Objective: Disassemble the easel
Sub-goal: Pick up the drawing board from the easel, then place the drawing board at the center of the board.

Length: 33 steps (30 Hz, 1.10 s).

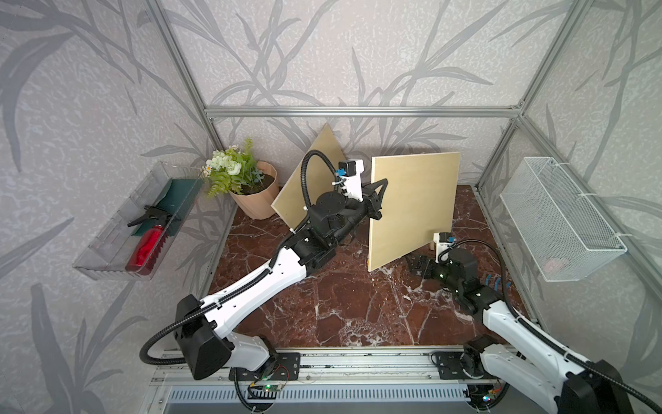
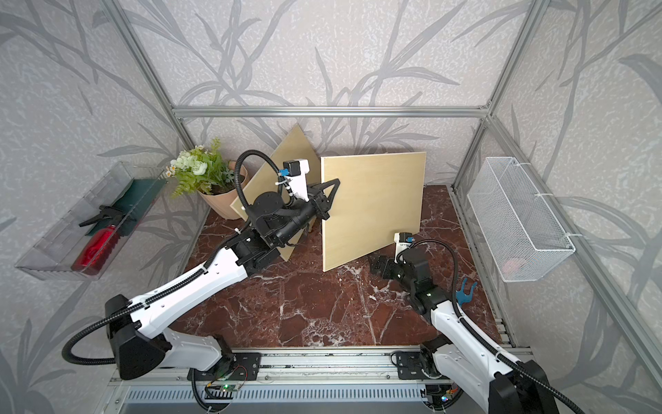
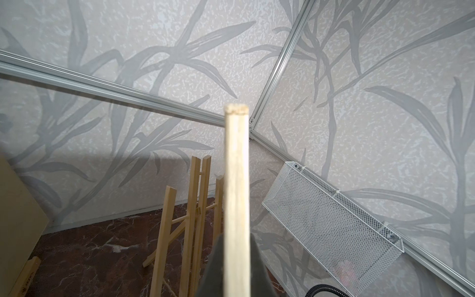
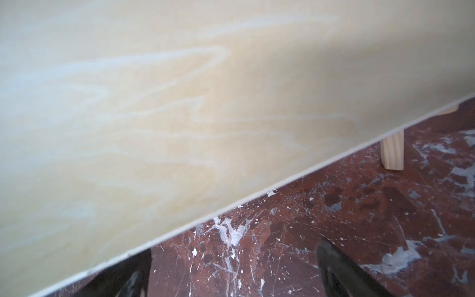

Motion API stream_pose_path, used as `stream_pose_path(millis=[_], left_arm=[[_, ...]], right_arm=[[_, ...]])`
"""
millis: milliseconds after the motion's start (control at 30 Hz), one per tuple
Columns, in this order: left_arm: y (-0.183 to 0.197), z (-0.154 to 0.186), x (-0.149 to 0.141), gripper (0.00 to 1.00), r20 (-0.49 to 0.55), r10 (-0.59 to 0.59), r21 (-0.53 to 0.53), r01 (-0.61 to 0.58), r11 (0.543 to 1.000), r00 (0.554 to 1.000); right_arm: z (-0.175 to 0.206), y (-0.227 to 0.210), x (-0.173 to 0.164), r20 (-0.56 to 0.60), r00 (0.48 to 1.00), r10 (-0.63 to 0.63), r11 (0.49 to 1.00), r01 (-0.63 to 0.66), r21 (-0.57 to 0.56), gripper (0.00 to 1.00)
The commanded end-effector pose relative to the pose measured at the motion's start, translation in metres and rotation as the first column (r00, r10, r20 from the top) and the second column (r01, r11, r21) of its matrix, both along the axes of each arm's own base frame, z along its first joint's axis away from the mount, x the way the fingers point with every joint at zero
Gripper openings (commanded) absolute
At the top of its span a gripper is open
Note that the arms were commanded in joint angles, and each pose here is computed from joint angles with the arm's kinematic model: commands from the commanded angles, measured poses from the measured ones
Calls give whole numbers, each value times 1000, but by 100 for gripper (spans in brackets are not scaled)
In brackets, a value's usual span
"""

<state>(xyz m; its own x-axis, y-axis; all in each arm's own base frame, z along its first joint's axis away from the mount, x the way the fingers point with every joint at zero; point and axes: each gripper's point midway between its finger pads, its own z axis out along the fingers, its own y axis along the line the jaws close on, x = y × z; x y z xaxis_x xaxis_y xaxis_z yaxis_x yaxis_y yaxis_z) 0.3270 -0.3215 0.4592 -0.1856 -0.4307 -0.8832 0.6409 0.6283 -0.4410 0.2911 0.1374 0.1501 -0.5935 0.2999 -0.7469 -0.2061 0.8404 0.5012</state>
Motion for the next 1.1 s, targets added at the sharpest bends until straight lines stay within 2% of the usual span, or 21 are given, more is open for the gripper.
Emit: stream_pose_path(millis=[0, 267, 400, 500, 667, 867, 967, 1067], left_arm=[[78, 172, -77, 0, 320, 35, -417, 108, 902, 947], [110, 192, -99, 0, 333, 76, -438, 82, 895, 940], [127, 201, -111, 0, 342, 102, -450, 67, 891, 934], [140, 204, -119, 0, 345, 126, -461, 51, 886, 930], [159, 201, -126, 0, 330, 169, -490, 15, 872, 929], [176, 190, -133, 0, 312, 199, -535, -1, 845, 929], [183, 183, -136, 0, 299, 205, -559, -3, 829, 932], [188, 175, -138, 0, 287, 206, -579, -2, 815, 935]], right_arm=[[15, 8, -6, 22, 999, 48, 998, -49, 32, 99], [43, 30, -18, 54, 987, 153, 972, -160, 173, 99], [70, 41, -29, 89, 976, 197, 930, -215, 299, 99], [93, 47, -38, 117, 968, 222, 876, -251, 411, 99], [144, 53, -52, 218, 944, 249, 736, -331, 591, 100], [167, 63, -50, 231, 941, 248, 650, -338, 681, 99], [183, 74, -47, 262, 930, 259, 589, -367, 720, 98], [192, 88, -43, 278, 921, 273, 560, -387, 733, 96]])
